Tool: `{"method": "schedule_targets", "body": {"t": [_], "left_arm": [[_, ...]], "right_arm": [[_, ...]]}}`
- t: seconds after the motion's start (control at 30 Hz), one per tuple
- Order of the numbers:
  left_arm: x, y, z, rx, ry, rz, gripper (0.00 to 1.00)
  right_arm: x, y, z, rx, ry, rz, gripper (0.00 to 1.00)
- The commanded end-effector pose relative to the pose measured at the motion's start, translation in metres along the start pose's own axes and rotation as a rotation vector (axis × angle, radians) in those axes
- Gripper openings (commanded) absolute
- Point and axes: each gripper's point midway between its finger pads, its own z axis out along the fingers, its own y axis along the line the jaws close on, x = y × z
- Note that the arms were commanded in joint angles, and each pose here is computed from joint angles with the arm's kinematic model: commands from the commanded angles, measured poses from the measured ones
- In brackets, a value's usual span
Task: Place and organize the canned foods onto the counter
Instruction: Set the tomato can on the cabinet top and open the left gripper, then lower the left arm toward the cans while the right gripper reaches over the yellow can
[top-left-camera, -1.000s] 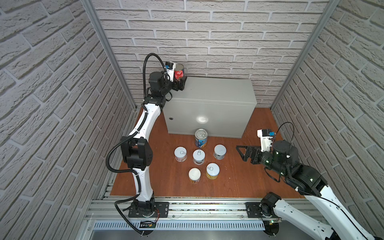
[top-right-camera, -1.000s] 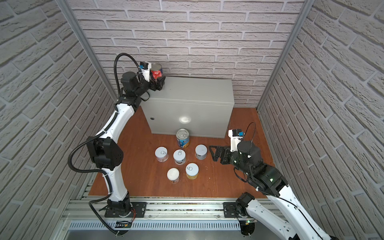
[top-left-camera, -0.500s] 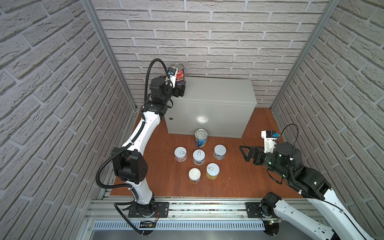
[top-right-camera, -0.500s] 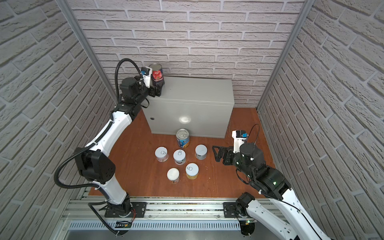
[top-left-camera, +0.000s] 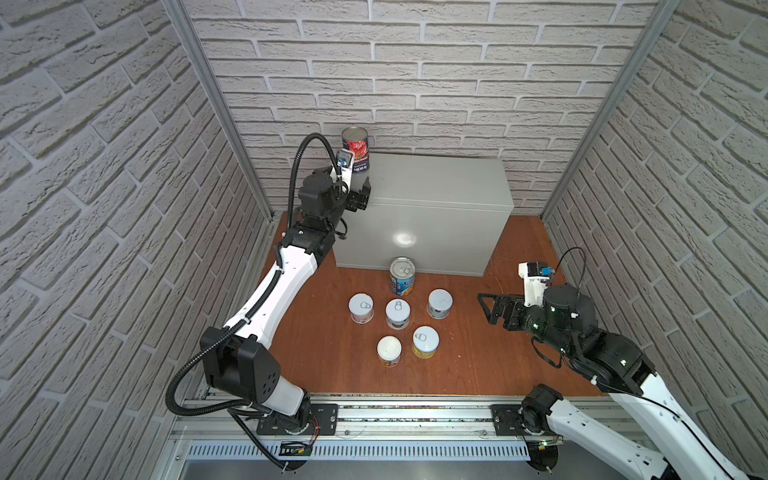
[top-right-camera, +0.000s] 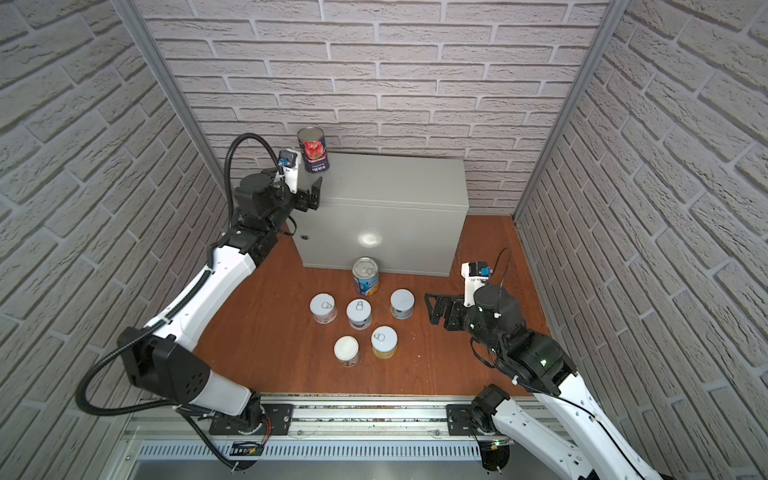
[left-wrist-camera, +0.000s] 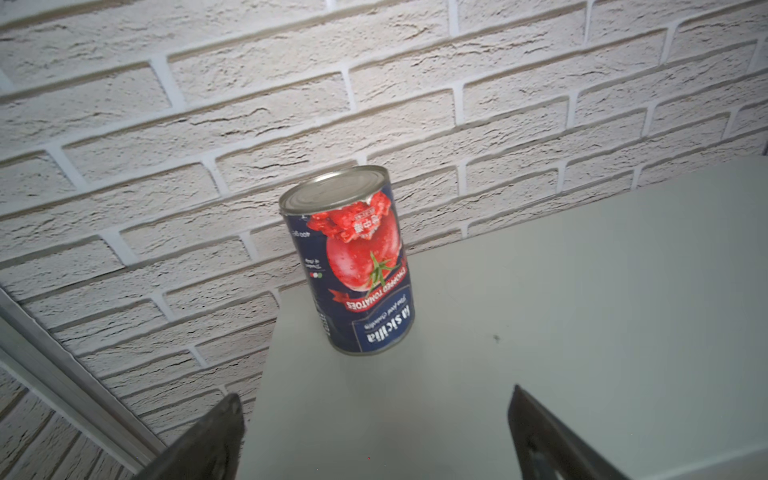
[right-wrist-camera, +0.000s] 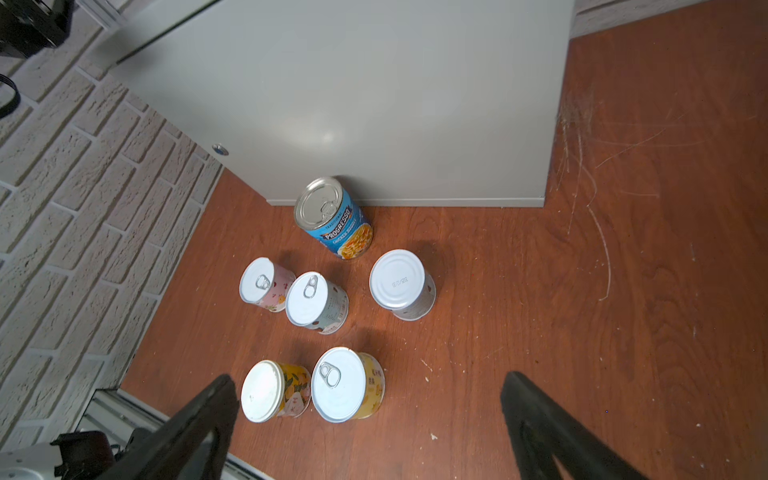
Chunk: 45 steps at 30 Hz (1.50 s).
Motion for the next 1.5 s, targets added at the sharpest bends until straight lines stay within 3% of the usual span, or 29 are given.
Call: {"method": "schedule_targets", "body": {"t": [0.0, 0.23, 0.57, 0.93, 1.2, 1.47], "left_arm": [[-0.017, -0.001, -0.026, -0.052, -0.036, 0.023, 0.98], [-0.005, -0.018, -0.067, -0.029, 0.001, -0.032, 0.98], [0.062, -0.044, -0.121, 0.065, 0.167, -0.069, 0.98], [0.126, -0.029, -0.191, 0.005, 0.261, -0.248, 0.98], [0.134, -0.012, -0.241, -0.012, 0.277, -0.296, 0.98], [0.135, -0.015, -0.247, 0.013, 0.300, -0.310, 0.98]], "right_arm": [[0.006, 0.012, 0.018, -0.045, 0.052, -0.016, 1.00], [0.016, 0.022, 0.041, -0.050, 0.157, -0.052, 1.00], [0.038, 0.029, 0.074, -0.067, 0.281, -0.019, 0.99], [0.068, 0.046, 0.104, -0.078, 0.377, -0.027, 0.96], [0.105, 0.043, 0.123, 0.047, 0.456, -0.165, 0.94], [0.126, 0.041, 0.125, 0.084, 0.493, -0.192, 0.93]]}}
